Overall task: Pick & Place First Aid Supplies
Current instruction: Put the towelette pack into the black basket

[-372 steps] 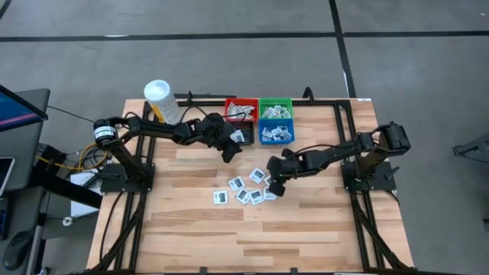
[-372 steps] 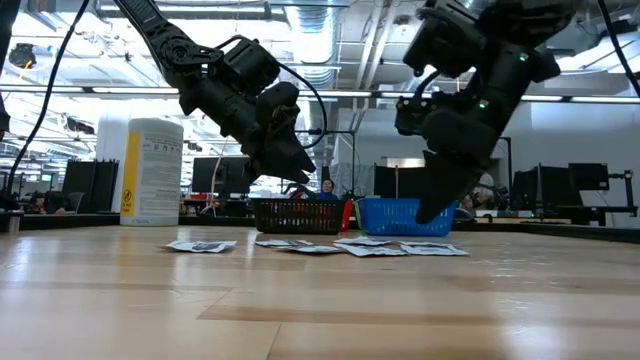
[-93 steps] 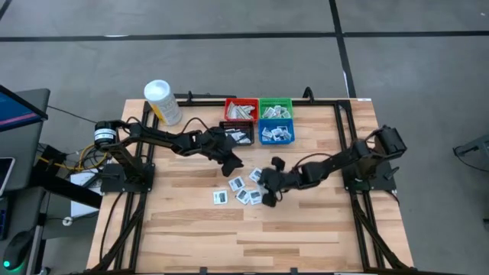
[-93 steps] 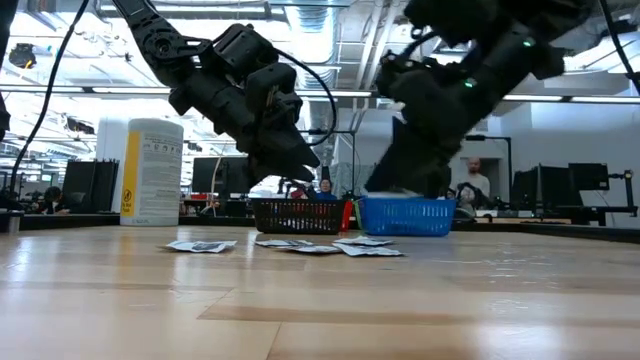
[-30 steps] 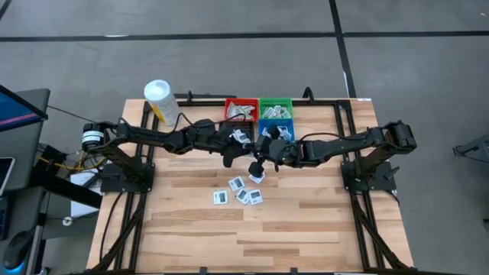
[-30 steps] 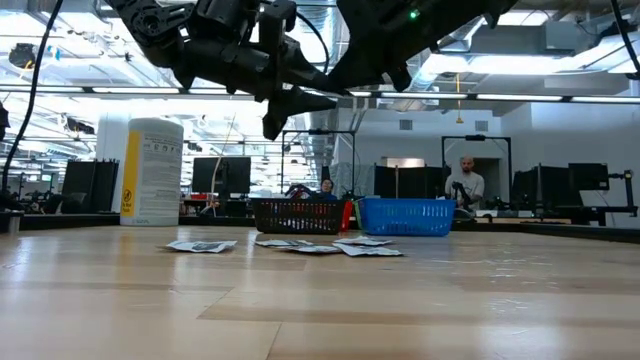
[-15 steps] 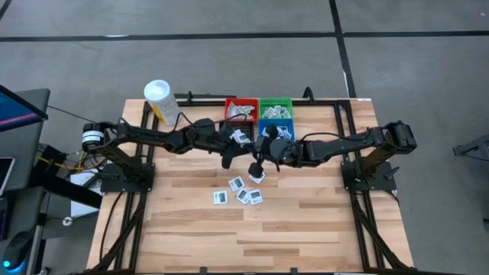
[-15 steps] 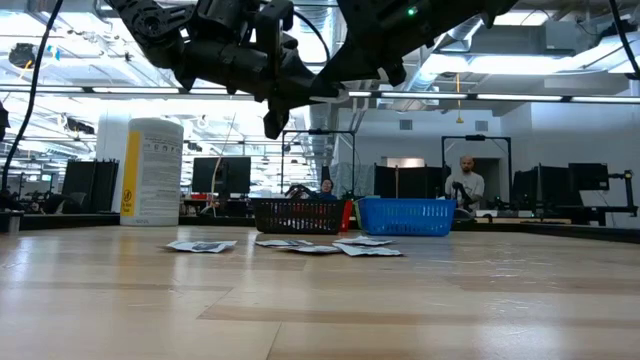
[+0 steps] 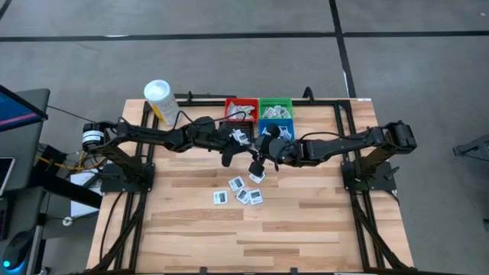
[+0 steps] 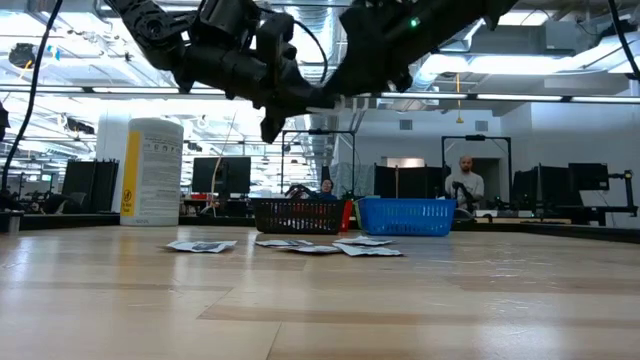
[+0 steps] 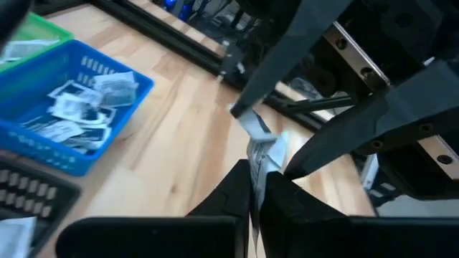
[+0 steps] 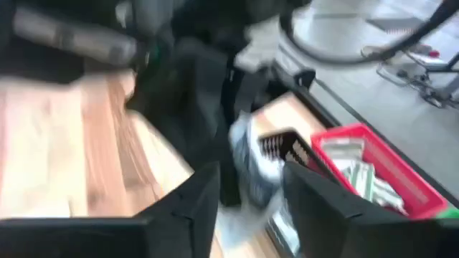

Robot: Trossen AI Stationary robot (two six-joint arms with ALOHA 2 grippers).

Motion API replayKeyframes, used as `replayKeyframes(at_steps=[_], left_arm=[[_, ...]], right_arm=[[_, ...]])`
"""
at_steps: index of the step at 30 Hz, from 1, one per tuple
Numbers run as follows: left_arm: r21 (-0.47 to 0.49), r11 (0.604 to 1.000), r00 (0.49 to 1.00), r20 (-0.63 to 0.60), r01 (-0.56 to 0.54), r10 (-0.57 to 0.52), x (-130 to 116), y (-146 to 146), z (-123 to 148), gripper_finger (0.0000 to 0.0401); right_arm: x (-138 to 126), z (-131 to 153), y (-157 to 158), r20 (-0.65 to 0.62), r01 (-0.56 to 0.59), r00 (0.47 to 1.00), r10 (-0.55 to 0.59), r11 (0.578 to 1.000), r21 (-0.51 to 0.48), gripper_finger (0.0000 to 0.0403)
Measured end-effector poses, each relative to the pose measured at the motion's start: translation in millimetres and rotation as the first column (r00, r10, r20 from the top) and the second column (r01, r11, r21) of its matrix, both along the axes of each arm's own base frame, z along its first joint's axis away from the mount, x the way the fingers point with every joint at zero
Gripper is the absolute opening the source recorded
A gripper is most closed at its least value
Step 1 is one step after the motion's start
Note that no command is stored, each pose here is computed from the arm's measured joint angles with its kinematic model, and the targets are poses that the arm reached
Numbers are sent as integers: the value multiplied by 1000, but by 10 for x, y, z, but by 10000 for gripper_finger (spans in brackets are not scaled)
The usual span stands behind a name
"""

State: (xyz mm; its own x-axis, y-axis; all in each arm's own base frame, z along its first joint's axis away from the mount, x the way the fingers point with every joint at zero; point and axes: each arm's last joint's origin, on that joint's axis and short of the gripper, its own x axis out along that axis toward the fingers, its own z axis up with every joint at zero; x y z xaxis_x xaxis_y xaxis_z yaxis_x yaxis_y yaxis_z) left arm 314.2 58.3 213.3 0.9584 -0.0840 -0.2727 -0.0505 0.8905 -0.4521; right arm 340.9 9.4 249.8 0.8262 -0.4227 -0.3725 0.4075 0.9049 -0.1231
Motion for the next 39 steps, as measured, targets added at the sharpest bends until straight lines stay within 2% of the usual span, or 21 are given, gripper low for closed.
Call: replayKeyframes(at_steps=[3, 7, 11, 15, 19, 24, 29, 39], left_arm=[[26, 999, 999, -39, -32, 33, -20, 48, -37, 11], [91, 986, 979, -136, -140, 152, -68, 137, -125, 16], [174, 954, 944, -184, -244, 274, -122, 276, -168, 25], [197, 931, 921, -184, -308, 344, -169, 423, -169, 25], [249, 915, 908, -197, -318, 369, -211, 559, -199, 23], [247, 909, 890, -234, -335, 392, -220, 679, -320, 27], [220, 924, 890, -272, -313, 366, -187, 663, -431, 35], [215, 927, 882, -301, -308, 363, -202, 658, -456, 78]], right_arm=[[-23, -57, -3, -57, 5, 998, -4, 1000, 4, 162], [-51, -106, -16, -92, 35, 995, -31, 998, 52, 191], [-77, -146, -22, -107, 80, 992, -68, 990, 115, 207], [-91, -178, -21, -102, 101, 991, -86, 984, 148, 211], [-100, -196, 14, -95, 107, 991, -91, 979, 175, 209], [-100, -197, 28, -95, 104, 992, -88, 979, 177, 201], [-103, -200, 27, -99, 105, 991, -88, 979, 177, 195], [-115, -216, 11, -121, 113, 988, -93, 979, 172, 196]])
